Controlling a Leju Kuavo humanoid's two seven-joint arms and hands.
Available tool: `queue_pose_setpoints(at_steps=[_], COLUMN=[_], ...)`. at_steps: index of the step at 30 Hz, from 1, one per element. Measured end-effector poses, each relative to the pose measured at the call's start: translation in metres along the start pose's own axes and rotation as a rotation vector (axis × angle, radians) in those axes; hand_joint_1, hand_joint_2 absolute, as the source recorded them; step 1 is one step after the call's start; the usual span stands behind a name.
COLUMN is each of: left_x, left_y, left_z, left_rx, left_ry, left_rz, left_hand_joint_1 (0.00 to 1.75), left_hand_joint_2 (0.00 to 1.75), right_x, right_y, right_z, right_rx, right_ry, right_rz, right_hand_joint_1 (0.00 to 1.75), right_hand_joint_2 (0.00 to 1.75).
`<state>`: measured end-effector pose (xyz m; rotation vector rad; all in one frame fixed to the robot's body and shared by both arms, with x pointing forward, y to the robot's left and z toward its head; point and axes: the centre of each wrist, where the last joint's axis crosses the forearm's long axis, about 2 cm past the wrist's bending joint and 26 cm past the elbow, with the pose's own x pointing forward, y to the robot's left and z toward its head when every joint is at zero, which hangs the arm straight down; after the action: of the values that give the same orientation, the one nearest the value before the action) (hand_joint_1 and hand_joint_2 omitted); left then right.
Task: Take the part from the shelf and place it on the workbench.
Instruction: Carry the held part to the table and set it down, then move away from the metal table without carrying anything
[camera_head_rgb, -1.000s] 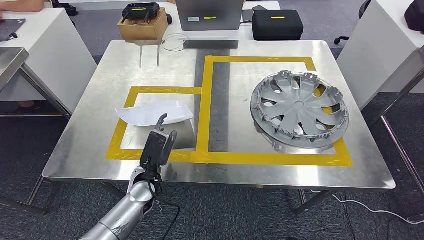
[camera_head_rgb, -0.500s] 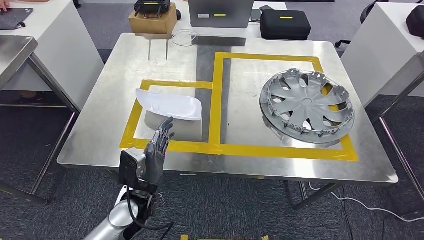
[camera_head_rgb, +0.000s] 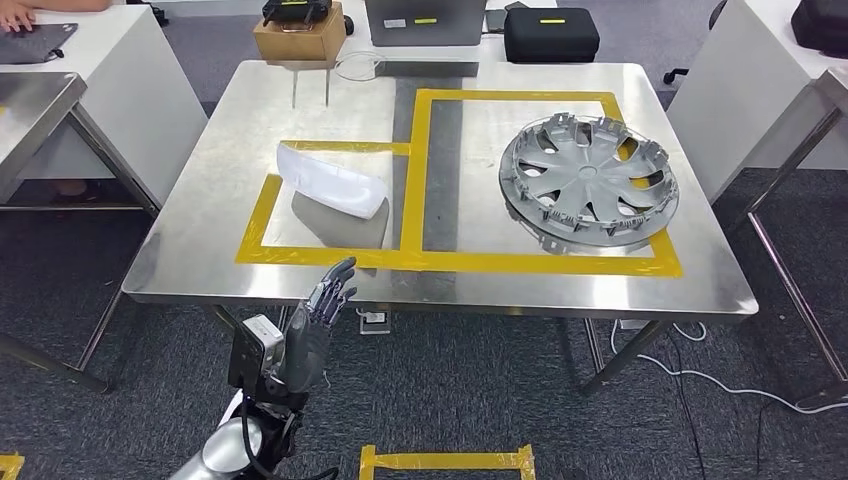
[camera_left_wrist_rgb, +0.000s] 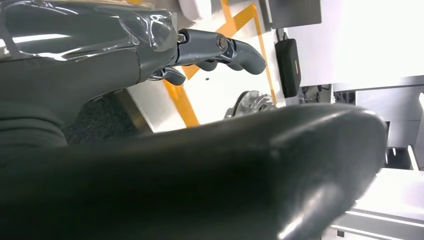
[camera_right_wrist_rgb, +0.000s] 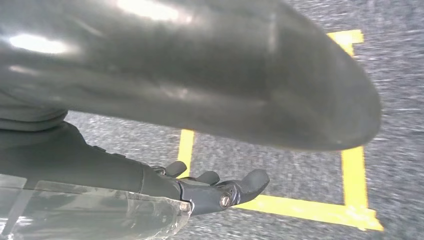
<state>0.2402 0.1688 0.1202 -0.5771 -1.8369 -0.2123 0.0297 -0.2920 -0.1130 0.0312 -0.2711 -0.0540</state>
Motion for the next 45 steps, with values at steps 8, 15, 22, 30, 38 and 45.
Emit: queue_pose_setpoints(at_steps=[8,15,22,30,38,45], left_x=[0.001,0.002,0.002,-0.001,-0.012,-0.028], left_y=[0.001,-0.001,-0.001,0.001,0.017,0.028], left_z=[0.002,0.002,0.002,0.011,0.044,0.054], left_rx=[-0.004,-0.007,0.004,0.036,0.129,0.181], left_ry=[-0.006,-0.009,-0.014,-0.003,0.09,0.187], left_rz=[-0.005,-0.003,-0.02,-0.041,-0.096,-0.168], left_hand_joint_1=[0.0,0.0,0.0,0.0,0.0,0.0], left_hand_joint_2=[0.0,0.0,0.0,0.0,0.0,0.0], right_x=[0.002,0.002,0.007,0.005,-0.004,-0.003], right_y=[0.004,0.003,0.002,0.003,0.023,0.027], right_z=[0.0,0.0,-0.001,-0.001,0.0,0.0], right_rx=[0.01,0.008,0.004,0.0,0.033,0.009], right_ry=[0.0,0.0,-0.01,-0.004,0.001,-0.003], right_rz=[0.009,0.014,0.021,0.049,0.071,0.047], right_hand_joint_1=[0.0,0.0,0.0,0.0,0.0,0.0], right_hand_joint_2=[0.0,0.0,0.0,0.0,0.0,0.0])
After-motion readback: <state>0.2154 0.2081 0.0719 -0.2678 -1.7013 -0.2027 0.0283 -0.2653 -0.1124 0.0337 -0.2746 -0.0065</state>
